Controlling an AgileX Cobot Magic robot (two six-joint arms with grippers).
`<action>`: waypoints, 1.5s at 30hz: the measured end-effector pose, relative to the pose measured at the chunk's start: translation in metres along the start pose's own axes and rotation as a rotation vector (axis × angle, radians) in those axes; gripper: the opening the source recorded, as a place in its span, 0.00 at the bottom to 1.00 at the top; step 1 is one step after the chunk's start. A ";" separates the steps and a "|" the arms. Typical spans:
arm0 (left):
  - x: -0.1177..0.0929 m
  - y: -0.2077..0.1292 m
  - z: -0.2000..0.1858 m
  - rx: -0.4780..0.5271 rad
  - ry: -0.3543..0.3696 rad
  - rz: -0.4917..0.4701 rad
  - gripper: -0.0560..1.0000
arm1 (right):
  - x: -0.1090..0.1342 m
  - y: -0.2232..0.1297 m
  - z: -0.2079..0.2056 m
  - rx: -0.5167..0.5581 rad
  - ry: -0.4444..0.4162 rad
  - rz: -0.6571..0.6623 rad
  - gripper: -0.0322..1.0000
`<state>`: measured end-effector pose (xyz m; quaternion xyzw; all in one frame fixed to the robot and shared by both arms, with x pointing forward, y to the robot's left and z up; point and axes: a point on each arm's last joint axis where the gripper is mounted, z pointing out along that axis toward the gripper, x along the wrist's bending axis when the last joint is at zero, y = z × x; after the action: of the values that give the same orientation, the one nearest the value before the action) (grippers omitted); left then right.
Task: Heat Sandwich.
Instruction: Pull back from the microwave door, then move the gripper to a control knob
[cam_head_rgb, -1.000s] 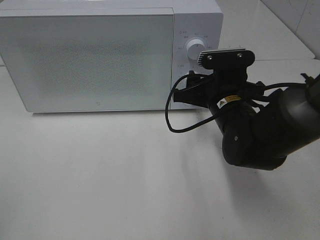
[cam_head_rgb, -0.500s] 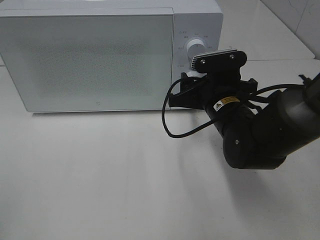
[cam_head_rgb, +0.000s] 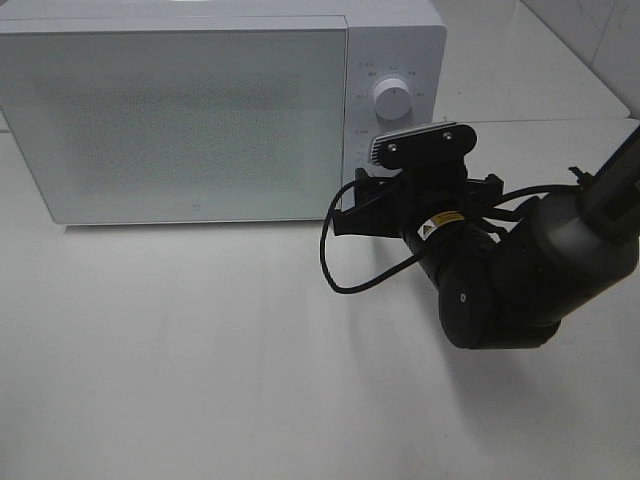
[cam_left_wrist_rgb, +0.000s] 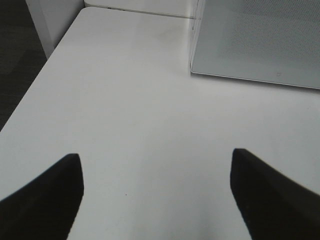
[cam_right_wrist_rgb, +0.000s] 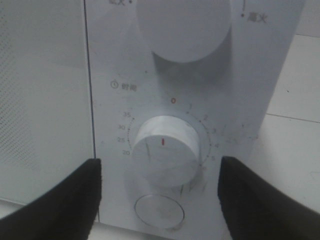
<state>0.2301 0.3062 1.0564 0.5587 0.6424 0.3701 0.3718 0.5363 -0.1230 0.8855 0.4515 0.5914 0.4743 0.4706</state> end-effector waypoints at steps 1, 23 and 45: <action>0.000 0.000 0.000 0.000 0.000 0.000 0.78 | 0.001 0.001 0.002 -0.007 0.003 0.002 0.66; 0.000 0.000 0.000 0.000 0.000 0.000 0.78 | 0.006 -0.001 0.017 0.008 -0.041 0.004 0.66; 0.000 0.000 0.000 0.000 0.000 0.000 0.78 | 0.006 0.002 0.020 -0.001 -0.062 0.022 0.46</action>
<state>0.2301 0.3062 1.0564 0.5587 0.6424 0.3701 0.3718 0.5550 -0.1145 0.8842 0.4722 0.5710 0.4656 0.4838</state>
